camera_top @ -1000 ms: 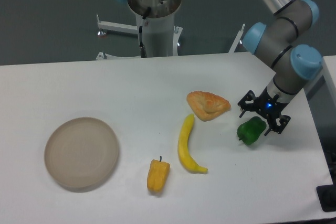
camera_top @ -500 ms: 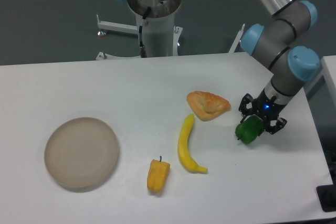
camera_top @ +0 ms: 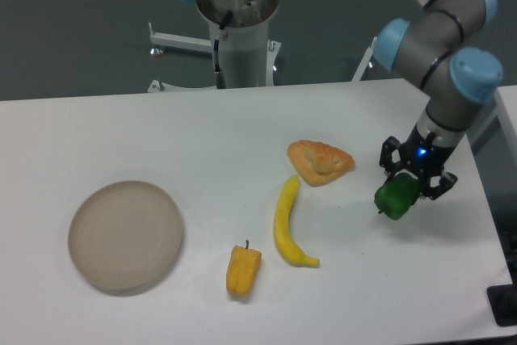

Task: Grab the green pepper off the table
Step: 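Lift the grasped green pepper up off the table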

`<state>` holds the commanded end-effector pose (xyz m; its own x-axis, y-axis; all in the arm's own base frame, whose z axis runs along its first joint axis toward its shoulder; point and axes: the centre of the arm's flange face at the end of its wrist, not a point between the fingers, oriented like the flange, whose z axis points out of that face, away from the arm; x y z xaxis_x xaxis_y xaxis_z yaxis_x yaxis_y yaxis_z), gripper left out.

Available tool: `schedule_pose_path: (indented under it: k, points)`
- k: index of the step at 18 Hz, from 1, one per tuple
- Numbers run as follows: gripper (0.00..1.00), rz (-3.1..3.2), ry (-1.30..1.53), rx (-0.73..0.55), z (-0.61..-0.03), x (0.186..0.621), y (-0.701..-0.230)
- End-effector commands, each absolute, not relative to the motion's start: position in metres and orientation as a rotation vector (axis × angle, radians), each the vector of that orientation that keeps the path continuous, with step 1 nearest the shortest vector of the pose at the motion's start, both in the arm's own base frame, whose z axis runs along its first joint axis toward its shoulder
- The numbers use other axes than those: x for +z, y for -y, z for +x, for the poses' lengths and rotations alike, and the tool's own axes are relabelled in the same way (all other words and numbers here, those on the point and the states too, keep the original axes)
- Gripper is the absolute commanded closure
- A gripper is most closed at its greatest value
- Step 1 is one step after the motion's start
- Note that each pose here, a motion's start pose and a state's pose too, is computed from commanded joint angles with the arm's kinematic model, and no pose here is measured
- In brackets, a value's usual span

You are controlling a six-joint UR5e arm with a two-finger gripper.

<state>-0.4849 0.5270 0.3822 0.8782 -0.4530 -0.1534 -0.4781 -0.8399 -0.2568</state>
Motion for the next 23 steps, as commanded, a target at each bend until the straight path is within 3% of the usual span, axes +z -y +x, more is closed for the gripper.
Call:
schedule_pose_path:
  k: [3,9,23]
  points:
    - [0.68,-2.774,-0.785,0.201,-0.475,0.403,-0.525]
    - [0.68,-2.877,-0.996,0.375,-0.433,0.417,-0.567]
    - [0.68,-2.844,-1.042,0.413,-0.425,0.404,-0.594]
